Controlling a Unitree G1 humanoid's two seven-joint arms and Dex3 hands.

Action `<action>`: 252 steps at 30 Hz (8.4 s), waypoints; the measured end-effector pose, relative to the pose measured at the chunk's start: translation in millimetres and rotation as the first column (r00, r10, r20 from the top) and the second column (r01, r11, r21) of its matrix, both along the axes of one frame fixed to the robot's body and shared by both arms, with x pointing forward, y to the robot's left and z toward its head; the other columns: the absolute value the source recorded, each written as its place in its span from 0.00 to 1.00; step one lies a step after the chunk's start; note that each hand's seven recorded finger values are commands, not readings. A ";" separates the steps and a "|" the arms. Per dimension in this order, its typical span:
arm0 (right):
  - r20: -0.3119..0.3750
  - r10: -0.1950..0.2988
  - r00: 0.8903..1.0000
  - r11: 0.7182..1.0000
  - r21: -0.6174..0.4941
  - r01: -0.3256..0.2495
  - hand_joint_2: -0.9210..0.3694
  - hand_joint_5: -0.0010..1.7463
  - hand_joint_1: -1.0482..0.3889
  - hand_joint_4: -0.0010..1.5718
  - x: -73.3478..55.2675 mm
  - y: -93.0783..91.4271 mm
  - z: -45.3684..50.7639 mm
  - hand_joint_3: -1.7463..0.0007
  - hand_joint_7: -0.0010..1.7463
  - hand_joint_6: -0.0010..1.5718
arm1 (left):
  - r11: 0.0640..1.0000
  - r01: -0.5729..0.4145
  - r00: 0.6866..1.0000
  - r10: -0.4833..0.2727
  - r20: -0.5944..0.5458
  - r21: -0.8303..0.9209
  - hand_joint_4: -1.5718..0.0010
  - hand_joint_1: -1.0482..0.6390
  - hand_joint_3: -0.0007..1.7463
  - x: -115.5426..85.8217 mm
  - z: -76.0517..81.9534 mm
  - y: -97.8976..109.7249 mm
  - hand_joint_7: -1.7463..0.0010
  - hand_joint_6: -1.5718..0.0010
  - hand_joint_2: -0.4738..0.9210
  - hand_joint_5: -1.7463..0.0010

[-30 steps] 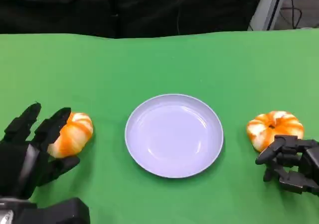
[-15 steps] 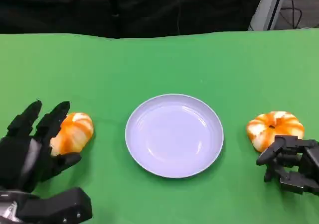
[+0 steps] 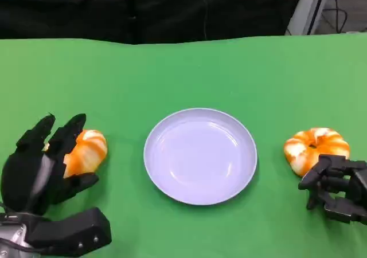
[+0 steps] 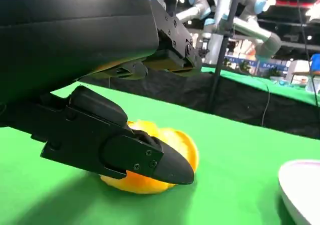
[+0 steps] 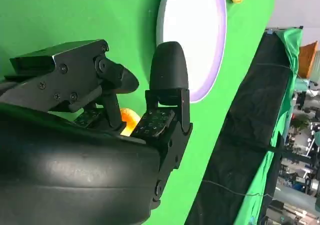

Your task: Grasp the bread from the table and place it into the plate.

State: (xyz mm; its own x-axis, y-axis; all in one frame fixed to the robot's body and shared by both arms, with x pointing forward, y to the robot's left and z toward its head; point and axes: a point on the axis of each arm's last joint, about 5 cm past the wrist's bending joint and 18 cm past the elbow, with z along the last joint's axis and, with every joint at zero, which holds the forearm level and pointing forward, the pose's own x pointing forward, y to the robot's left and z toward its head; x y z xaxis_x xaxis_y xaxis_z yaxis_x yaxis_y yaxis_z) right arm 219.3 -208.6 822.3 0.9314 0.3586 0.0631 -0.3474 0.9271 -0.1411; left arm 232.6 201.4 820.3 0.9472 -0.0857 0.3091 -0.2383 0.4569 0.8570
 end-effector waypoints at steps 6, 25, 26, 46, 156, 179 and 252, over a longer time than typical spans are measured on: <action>0.000 0.000 1.000 1.000 -0.001 0.000 0.09 0.86 0.80 0.53 0.0 0.2 0.0 0.56 0.66 0.54 | 1.000 0.005 1.000 -0.005 -0.006 -0.006 0.75 0.19 0.00 5.5 2.3 -3.3 1.00 0.74 0.99 0.99; 0.005 0.002 1.000 1.000 -0.002 -0.002 0.08 0.85 0.81 0.54 0.0 0.1 0.3 0.56 0.66 0.54 | 0.999 -0.029 0.987 0.022 -0.160 -0.041 0.74 0.18 0.02 4.5 -4.6 -7.0 1.00 0.74 1.00 1.00; 0.005 0.002 1.000 1.000 -0.002 -0.002 0.09 0.85 0.81 0.54 0.0 0.1 0.3 0.56 0.66 0.54 | 0.999 -0.030 0.985 0.022 -0.169 -0.043 0.74 0.18 0.02 4.3 -4.9 -6.7 1.00 0.74 1.00 1.00; 0.005 0.008 1.000 1.000 0.002 -0.008 0.07 0.85 0.81 0.53 0.0 -0.6 0.4 0.58 0.65 0.54 | 0.997 -0.051 0.973 0.037 -0.227 -0.053 0.73 0.44 0.02 3.3 -7.4 -7.8 1.00 0.73 1.00 1.00; 0.005 -0.003 1.000 1.000 0.002 0.003 0.09 0.84 0.80 0.54 0.0 -0.5 0.3 0.56 0.63 0.56 | 0.983 0.015 1.000 -0.019 -0.020 -0.181 0.73 0.57 0.22 19.2 12.5 -26.2 0.22 0.66 1.00 0.03; 0.005 -0.002 1.000 1.000 0.001 0.002 0.09 0.84 0.81 0.54 0.0 -0.4 0.3 0.56 0.64 0.56 | 0.981 0.074 0.995 -0.061 0.073 -0.179 0.73 0.59 0.23 17.9 15.4 -32.6 0.21 0.67 1.00 0.02; 0.026 -0.007 1.000 1.000 -0.018 0.007 0.07 0.76 0.80 0.59 -0.7 2.5 0.5 0.64 0.53 0.62 | 0.841 0.432 0.896 -0.442 0.046 -0.327 0.69 0.55 0.22 18.9 27.0 -133.1 0.26 0.64 1.00 0.07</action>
State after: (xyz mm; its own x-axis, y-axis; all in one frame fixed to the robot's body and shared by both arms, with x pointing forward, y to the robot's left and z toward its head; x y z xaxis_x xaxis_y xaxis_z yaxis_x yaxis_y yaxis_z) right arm 218.6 -206.0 822.8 0.9320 0.3535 0.0805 -0.3370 0.9266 -0.1671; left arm 251.5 68.4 847.2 0.8442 -0.3944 0.3631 0.0749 0.7574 0.6486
